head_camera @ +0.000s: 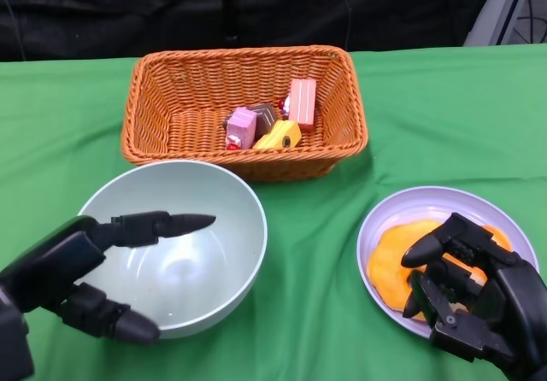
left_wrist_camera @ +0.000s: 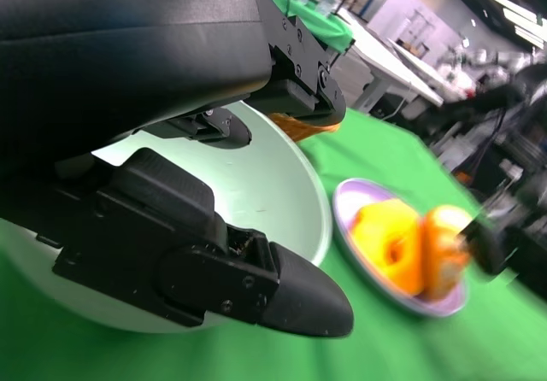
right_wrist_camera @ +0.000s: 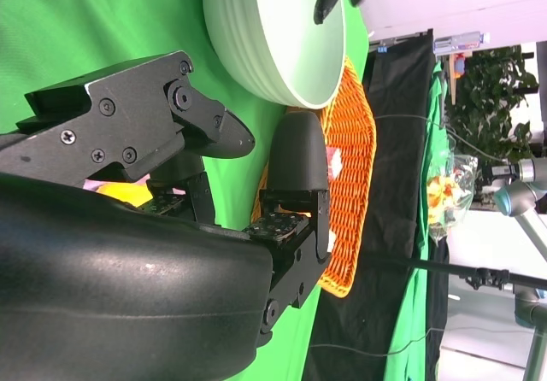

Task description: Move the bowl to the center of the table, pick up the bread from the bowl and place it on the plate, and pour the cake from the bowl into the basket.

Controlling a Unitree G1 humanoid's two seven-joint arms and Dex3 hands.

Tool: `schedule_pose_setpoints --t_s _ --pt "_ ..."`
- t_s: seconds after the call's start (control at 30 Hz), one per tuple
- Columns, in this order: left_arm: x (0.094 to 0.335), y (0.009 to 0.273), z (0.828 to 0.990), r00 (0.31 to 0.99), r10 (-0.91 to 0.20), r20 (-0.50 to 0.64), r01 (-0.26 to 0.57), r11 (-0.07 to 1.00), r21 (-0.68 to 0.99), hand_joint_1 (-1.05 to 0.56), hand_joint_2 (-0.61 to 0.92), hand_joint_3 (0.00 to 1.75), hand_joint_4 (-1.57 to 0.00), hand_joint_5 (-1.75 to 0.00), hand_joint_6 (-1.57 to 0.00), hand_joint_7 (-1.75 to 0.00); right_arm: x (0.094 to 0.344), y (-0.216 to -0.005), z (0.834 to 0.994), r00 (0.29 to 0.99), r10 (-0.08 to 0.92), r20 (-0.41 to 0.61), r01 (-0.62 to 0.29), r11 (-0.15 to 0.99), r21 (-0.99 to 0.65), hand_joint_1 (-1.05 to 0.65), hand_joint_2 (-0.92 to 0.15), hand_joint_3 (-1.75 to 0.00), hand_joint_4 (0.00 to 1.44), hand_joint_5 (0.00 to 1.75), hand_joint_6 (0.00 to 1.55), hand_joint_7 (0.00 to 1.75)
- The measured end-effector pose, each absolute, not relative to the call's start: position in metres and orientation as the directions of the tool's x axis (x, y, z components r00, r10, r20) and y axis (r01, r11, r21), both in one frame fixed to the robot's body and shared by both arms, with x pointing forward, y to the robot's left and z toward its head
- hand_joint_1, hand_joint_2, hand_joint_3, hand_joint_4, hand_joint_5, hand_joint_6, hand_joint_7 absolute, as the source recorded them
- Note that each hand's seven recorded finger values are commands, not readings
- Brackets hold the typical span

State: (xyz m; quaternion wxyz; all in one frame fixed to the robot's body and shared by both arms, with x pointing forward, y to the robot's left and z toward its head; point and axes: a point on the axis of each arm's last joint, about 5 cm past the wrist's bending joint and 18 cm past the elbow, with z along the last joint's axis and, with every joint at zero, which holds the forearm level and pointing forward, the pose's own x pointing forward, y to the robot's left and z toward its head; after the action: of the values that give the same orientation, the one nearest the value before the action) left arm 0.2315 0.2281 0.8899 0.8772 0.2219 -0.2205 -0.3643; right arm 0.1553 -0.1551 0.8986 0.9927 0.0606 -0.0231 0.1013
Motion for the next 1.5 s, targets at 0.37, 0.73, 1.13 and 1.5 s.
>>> schedule_pose_setpoints --t_s 0.37,0.73,1.13,1.5 --pt "0.2 0.225 0.873 0.74 -0.596 0.313 0.639 0.767 -0.049 -0.42 0.92 0.1 -0.97 -0.23 -0.77 -0.08 0.154 -0.156 0.899 0.976 0.208 0.067 -0.215 0.968 0.13 -0.03 -0.74 -0.87 0.53 1.75 0.44 1.55" --pt "0.183 0.218 0.873 0.786 -0.543 0.297 0.579 0.814 -0.045 -0.03 0.67 0.96 -0.73 -1.55 -0.72 -1.27 0.147 -0.153 0.905 0.956 0.275 0.104 -0.288 0.948 0.136 -0.07 -0.61 -1.01 0.59 1.75 0.5 1.51" --pt "0.178 0.217 0.871 0.798 -0.521 0.302 0.544 0.839 0.012 -0.03 0.65 0.95 -0.7 -1.56 -0.69 -1.29 0.123 -0.152 0.9 0.942 0.327 0.07 -0.335 0.928 0.162 0.0 -0.56 -1.16 0.61 1.75 0.47 1.6" --pt "0.178 0.218 0.866 0.818 -0.492 0.298 0.517 0.856 -0.007 -0.04 0.69 0.89 -0.69 -1.55 -0.69 -1.28 0.111 -0.155 0.896 0.937 0.345 0.046 -0.348 0.928 0.136 0.04 -0.55 -1.17 0.63 1.75 0.46 1.61"
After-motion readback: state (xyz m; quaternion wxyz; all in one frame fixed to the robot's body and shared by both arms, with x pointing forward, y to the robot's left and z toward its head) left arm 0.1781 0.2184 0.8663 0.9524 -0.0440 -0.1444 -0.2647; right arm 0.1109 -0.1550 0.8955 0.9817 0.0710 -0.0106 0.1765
